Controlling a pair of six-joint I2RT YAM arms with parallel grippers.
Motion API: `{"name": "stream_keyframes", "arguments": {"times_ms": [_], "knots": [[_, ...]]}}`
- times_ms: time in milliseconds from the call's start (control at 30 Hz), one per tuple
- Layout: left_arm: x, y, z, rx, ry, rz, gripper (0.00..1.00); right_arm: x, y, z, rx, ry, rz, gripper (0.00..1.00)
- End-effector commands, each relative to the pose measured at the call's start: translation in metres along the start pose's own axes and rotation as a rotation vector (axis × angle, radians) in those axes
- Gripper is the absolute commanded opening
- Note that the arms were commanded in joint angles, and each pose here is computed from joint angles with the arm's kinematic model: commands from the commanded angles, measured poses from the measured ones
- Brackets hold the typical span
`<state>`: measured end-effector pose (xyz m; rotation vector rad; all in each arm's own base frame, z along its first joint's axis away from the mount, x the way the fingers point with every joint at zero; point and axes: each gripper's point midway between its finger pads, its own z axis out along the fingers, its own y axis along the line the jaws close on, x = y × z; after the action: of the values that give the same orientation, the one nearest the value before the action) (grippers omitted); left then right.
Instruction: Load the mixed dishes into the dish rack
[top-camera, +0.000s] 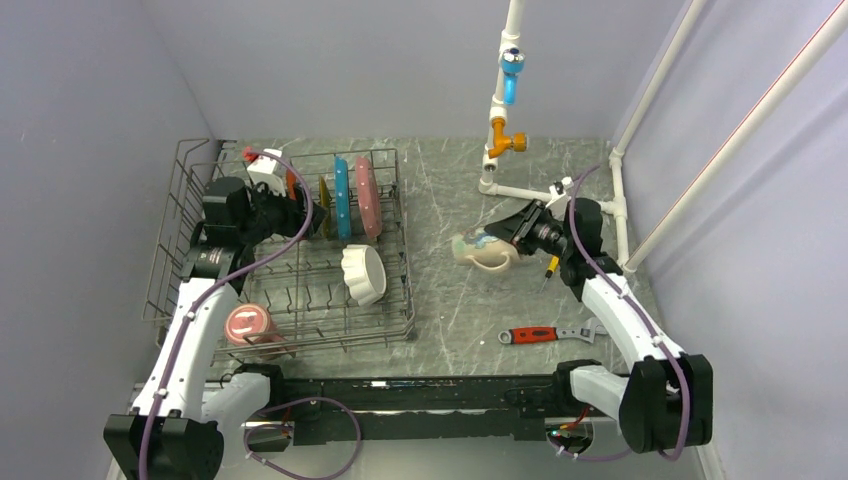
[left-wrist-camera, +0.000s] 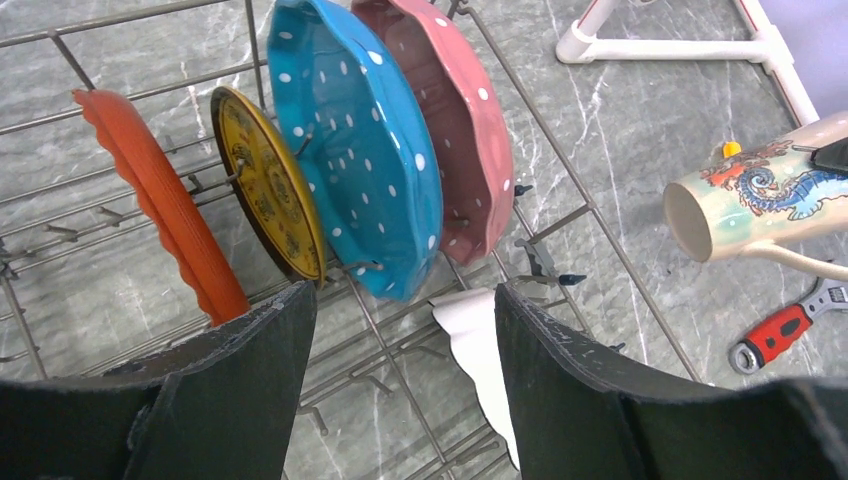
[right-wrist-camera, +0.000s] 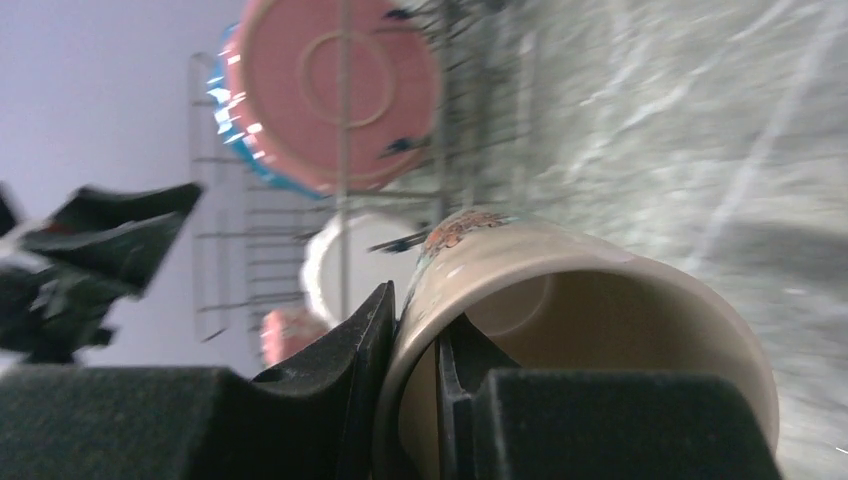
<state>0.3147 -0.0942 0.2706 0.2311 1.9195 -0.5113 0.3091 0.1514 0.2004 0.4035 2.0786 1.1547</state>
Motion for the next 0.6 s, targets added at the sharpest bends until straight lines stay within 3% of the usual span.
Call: {"name": "stream_keyframes", "arguments": {"times_ms": [0,200,367,567], "knots": [[-0.010,-0.014,0.002,0.083,-0.046,0.028,0.71,-0.004,0.110,-0.033,-0.524,0.045,-0.006,0.00],[-0.010,-0.040,0.004,0.246,-0.056,0.010,0.70,0.002,0.127,-0.044,-0.627,0.045,0.067,0.00],[-0.015,-0.097,-0.004,0.591,-0.088,-0.022,0.67,0.003,0.129,-0.048,-0.678,0.034,0.117,0.00],[-0.008,-0.166,-0.013,0.780,-0.058,-0.128,0.68,0.007,0.140,-0.056,-0.792,0.034,0.146,0.00]]}}
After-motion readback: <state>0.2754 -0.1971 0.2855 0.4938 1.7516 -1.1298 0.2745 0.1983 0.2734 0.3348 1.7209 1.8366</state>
